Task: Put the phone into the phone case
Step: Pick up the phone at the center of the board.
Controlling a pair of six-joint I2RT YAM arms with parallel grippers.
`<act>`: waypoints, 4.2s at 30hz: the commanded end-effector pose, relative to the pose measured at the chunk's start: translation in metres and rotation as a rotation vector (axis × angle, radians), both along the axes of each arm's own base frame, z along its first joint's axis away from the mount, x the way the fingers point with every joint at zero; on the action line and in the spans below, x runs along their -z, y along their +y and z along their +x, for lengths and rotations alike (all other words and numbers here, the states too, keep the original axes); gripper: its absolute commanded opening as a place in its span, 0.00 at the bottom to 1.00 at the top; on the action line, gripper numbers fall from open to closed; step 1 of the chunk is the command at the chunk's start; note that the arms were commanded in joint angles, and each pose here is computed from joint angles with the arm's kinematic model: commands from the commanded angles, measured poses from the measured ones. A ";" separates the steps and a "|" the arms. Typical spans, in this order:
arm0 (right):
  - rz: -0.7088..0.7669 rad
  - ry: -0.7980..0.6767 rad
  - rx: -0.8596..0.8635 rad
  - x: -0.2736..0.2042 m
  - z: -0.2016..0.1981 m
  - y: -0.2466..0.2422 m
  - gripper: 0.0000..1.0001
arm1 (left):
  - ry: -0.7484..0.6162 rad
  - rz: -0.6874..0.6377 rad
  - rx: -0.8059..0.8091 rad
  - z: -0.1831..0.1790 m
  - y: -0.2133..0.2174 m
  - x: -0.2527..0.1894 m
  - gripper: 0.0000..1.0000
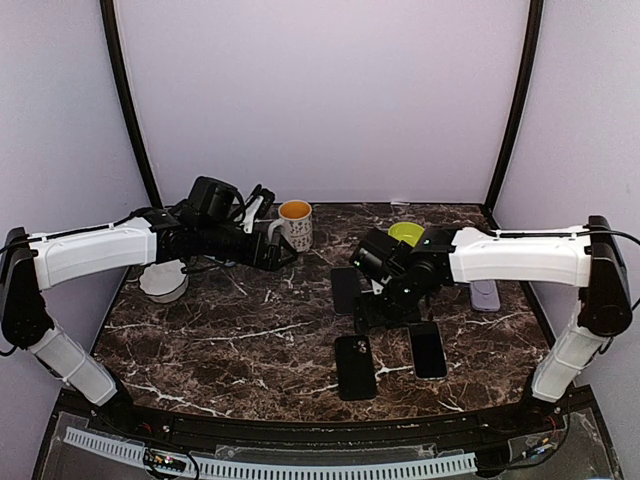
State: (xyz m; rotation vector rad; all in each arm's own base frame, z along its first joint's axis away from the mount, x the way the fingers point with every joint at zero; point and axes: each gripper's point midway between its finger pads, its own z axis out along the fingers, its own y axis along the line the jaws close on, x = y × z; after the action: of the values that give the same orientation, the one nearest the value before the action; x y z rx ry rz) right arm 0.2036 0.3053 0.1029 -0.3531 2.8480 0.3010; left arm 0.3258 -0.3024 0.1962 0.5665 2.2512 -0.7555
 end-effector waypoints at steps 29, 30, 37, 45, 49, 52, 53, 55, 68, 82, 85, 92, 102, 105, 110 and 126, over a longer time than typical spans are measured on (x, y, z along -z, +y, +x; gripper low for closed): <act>-0.146 -0.238 0.008 -0.005 0.126 0.055 0.98 | -0.089 0.040 -0.070 0.011 0.018 -0.024 0.99; -0.145 -0.237 0.020 -0.003 0.131 0.054 0.98 | -0.091 0.042 -0.074 0.012 0.019 -0.025 0.99; -0.173 -0.245 0.101 0.014 0.159 0.045 0.99 | -0.085 0.040 -0.068 0.011 0.018 -0.024 0.99; -0.172 -0.236 0.138 0.033 0.176 0.042 0.99 | -0.083 0.046 -0.070 0.012 0.019 -0.022 0.99; -0.171 -0.242 0.135 0.041 0.184 0.045 0.98 | -0.082 0.044 -0.067 0.011 0.018 -0.022 0.99; -0.169 -0.217 0.137 0.053 0.188 0.046 0.98 | -0.077 0.044 -0.064 0.011 0.018 -0.020 0.99; -0.170 -0.211 0.137 0.057 0.189 0.046 0.98 | -0.077 0.044 -0.063 0.011 0.017 -0.020 0.99; -0.177 -0.205 0.138 0.064 0.190 0.046 0.98 | -0.077 0.046 -0.064 0.011 0.018 -0.020 0.99; -0.168 -0.149 0.146 0.093 0.187 0.048 0.89 | -0.076 0.038 -0.053 0.010 0.016 -0.022 0.99; -0.139 -0.137 0.176 0.095 0.180 0.044 0.70 | -0.090 0.025 -0.046 0.008 0.016 -0.028 0.99; -0.135 -0.151 0.183 0.090 0.182 0.044 0.67 | -0.091 0.023 -0.046 0.008 0.016 -0.029 0.99; -0.127 -0.189 0.199 0.075 0.187 0.042 0.59 | -0.094 0.011 -0.031 0.005 0.014 -0.032 0.99; -0.087 -0.248 0.232 0.049 0.200 0.048 0.54 | -0.083 0.010 -0.028 0.006 0.013 -0.026 0.99; -0.070 -0.258 0.242 0.047 0.201 0.050 0.53 | -0.073 0.020 -0.032 0.007 0.012 -0.020 0.99; -0.069 -0.275 0.251 0.041 0.204 0.050 0.52 | -0.067 0.033 -0.043 0.009 0.014 -0.015 0.99; -0.077 -0.375 0.280 -0.013 0.207 0.038 0.50 | -0.049 0.052 -0.058 0.011 0.015 -0.005 0.99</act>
State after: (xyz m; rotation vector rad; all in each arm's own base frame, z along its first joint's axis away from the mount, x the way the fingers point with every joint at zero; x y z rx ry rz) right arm 0.4021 0.3437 0.0609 -0.0653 2.6076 0.0021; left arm 0.3311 -0.2882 0.1997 0.5471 2.2447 -0.6632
